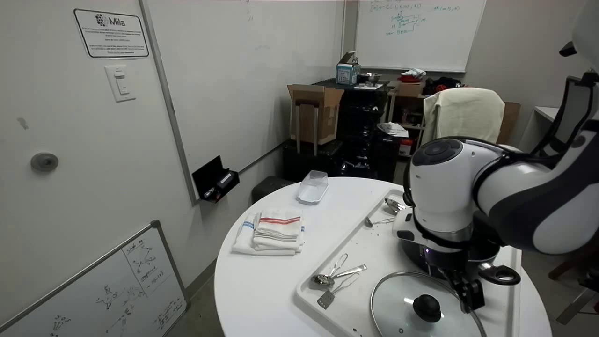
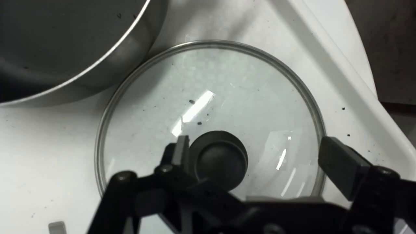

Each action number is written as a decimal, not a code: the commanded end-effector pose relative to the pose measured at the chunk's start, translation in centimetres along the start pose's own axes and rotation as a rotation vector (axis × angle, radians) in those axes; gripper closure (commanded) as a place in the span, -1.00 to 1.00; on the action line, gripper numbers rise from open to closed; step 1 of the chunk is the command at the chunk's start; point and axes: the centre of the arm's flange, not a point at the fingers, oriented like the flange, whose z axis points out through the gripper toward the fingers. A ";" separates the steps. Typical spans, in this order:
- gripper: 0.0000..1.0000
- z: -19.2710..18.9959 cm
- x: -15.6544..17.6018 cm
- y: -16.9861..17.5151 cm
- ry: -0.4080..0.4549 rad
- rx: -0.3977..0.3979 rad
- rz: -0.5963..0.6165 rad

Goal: Place the lid on the pot

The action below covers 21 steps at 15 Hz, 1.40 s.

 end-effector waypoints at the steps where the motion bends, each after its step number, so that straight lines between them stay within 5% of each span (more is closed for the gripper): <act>1: -1.00 2.2 2.2 1.3 0.008 -0.037 0.000; 11: -1.00 4.2 5.1 1.2 0.016 -0.037 -0.025; 21: -1.00 4.9 4.1 1.2 -0.003 -0.032 -0.020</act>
